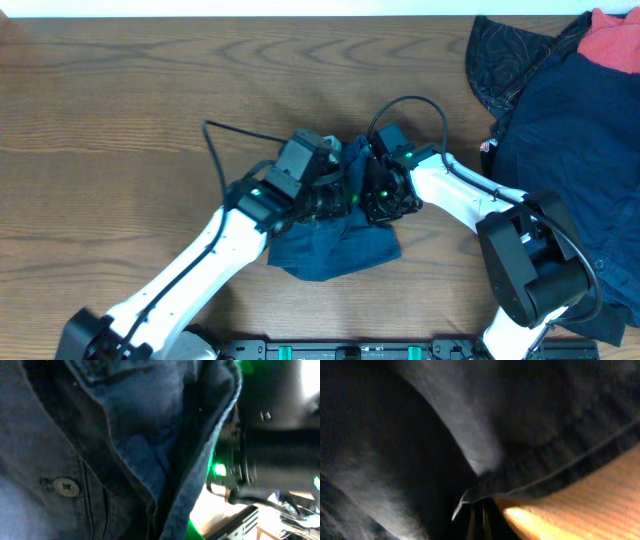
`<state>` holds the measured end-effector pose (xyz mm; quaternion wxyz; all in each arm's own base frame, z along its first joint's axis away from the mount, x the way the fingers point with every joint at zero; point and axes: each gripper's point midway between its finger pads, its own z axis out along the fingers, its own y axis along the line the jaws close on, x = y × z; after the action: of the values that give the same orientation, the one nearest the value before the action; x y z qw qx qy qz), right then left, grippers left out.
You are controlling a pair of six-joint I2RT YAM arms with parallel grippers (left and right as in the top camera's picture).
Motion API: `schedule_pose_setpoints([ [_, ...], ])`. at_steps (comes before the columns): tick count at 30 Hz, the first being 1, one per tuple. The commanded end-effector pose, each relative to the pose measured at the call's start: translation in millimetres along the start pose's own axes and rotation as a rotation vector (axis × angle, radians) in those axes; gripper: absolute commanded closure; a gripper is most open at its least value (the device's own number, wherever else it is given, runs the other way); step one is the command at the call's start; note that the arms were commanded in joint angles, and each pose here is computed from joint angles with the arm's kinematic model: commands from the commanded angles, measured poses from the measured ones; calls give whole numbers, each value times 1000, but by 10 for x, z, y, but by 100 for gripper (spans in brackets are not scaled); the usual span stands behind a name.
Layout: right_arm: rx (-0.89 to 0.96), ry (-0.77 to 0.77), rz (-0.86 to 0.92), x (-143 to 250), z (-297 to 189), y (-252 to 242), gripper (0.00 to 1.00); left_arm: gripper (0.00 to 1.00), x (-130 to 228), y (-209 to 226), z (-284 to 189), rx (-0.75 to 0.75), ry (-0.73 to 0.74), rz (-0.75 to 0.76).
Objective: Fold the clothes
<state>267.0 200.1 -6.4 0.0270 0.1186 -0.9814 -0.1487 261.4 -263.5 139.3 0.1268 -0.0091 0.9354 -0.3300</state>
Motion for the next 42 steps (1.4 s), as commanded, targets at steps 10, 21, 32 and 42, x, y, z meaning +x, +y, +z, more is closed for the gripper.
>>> schedule_pose_setpoints([
  [10,295,54,241,352,-221,-620,93,85,-360,-29,221,-16,-132,1],
  [21,219,-274,297,-27,-1255,-674,80,38,-466,-88,11,49,-147,80],
  [32,-46,-155,16,169,-977,88,78,39,-1093,922,-93,-260,-330,-9],
  [42,-12,118,-38,745,-268,311,76,41,-604,1633,557,-431,-66,-100],
])
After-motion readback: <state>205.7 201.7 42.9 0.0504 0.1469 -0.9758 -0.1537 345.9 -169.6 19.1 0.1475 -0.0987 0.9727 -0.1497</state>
